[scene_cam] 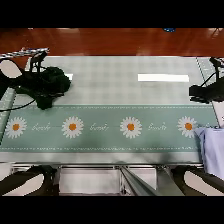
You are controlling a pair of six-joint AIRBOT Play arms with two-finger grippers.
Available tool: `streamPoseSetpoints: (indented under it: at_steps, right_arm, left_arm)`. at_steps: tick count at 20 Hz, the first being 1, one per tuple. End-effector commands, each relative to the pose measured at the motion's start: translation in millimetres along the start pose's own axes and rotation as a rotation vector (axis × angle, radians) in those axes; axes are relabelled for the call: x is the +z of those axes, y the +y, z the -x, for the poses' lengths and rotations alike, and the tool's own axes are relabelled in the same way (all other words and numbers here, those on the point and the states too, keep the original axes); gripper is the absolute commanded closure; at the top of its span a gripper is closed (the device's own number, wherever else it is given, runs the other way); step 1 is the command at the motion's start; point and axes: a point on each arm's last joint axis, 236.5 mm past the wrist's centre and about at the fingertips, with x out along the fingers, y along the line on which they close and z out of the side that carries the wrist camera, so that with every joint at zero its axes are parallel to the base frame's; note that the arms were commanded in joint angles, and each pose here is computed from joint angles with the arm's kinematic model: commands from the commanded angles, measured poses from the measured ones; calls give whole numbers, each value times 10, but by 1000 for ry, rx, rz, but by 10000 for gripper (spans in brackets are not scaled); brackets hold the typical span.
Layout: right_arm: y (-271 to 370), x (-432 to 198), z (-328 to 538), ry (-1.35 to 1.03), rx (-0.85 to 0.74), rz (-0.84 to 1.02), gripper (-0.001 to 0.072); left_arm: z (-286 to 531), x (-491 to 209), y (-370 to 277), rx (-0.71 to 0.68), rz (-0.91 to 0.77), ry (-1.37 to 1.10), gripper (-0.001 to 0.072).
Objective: Fold the shirts.
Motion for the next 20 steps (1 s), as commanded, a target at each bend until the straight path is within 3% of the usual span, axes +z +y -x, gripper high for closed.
streamPoseSetpoints:
  at_steps: [1,13,18,19,20]
  right_arm:
    - [1,1,-2,0,0,0,691]
    - [3,4,-2,-1,1,0,691]
    - [-31,269,11,-113,-12,1,690]
    - [-28,307,16,-129,-11,0,657]
    - [-24,310,15,-130,-10,1,464]
  left_arm:
    - [-1,2,0,0,1,0,687]
    - [-1,9,2,1,0,-3,687]
    - [-1,133,37,14,-3,-55,685]
    - [14,306,97,41,-14,-128,649]
    - [47,475,149,64,-24,-200,540]
